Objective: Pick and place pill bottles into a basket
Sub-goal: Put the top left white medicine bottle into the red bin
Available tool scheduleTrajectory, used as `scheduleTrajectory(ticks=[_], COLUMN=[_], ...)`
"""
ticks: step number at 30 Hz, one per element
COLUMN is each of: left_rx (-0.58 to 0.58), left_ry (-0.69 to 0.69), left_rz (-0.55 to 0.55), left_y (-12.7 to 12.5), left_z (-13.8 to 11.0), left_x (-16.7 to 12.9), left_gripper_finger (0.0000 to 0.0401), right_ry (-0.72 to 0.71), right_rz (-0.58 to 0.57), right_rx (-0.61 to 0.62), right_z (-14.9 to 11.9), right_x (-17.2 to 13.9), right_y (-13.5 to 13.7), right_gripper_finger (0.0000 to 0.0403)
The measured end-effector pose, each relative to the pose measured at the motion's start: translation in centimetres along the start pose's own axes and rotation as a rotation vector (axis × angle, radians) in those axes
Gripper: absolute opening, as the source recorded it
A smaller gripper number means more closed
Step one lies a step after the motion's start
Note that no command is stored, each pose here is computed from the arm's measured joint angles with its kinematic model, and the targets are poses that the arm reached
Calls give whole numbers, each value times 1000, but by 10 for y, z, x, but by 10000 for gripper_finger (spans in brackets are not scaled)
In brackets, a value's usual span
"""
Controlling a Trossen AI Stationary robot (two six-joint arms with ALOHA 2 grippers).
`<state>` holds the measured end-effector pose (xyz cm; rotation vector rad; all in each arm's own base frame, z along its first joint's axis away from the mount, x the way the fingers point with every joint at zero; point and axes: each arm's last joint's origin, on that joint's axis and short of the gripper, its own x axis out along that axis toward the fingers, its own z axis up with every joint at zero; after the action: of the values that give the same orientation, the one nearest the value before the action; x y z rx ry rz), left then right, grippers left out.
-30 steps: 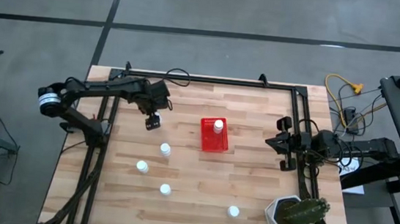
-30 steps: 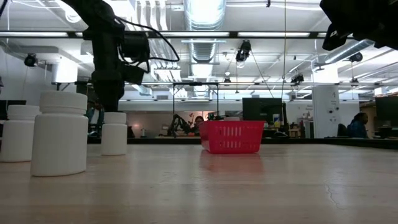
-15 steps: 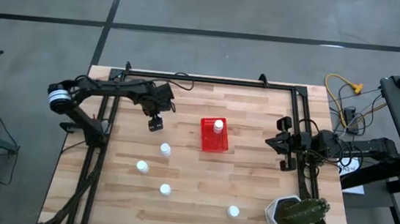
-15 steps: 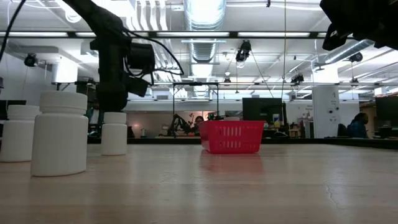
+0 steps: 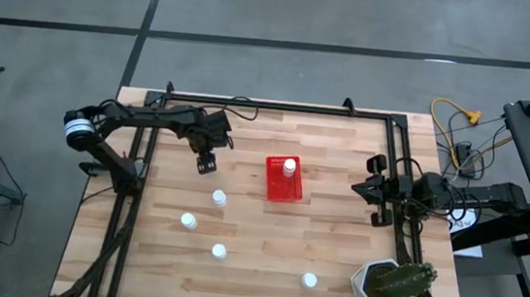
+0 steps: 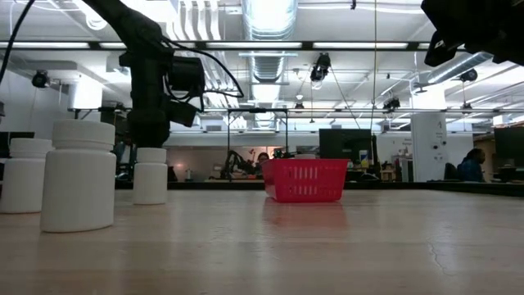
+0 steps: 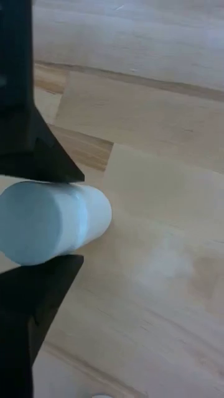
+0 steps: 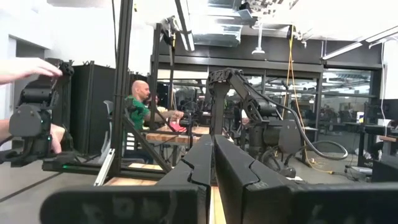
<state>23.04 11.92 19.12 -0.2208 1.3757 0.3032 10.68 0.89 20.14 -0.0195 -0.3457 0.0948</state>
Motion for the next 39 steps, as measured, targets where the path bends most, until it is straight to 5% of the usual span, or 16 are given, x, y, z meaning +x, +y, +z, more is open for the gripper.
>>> scheduleTrajectory(ticks=[8,17,39], left_rx=[-23,-24,-41], left_ry=[-8,13,34], left_rz=[-3,-1,-11], left_y=[0,0,-1], left_z=[1,-1,-4], left_x=[-1,1,0], left_gripper_finger=[138,187,194], right_ry=[0,0,0], right_rz=[0,0,0], right_rx=[1,2,0], right_z=[0,0,0], right_x=[0,0,0], right_y=[0,0,0], right_gripper_finger=[9,9,9])
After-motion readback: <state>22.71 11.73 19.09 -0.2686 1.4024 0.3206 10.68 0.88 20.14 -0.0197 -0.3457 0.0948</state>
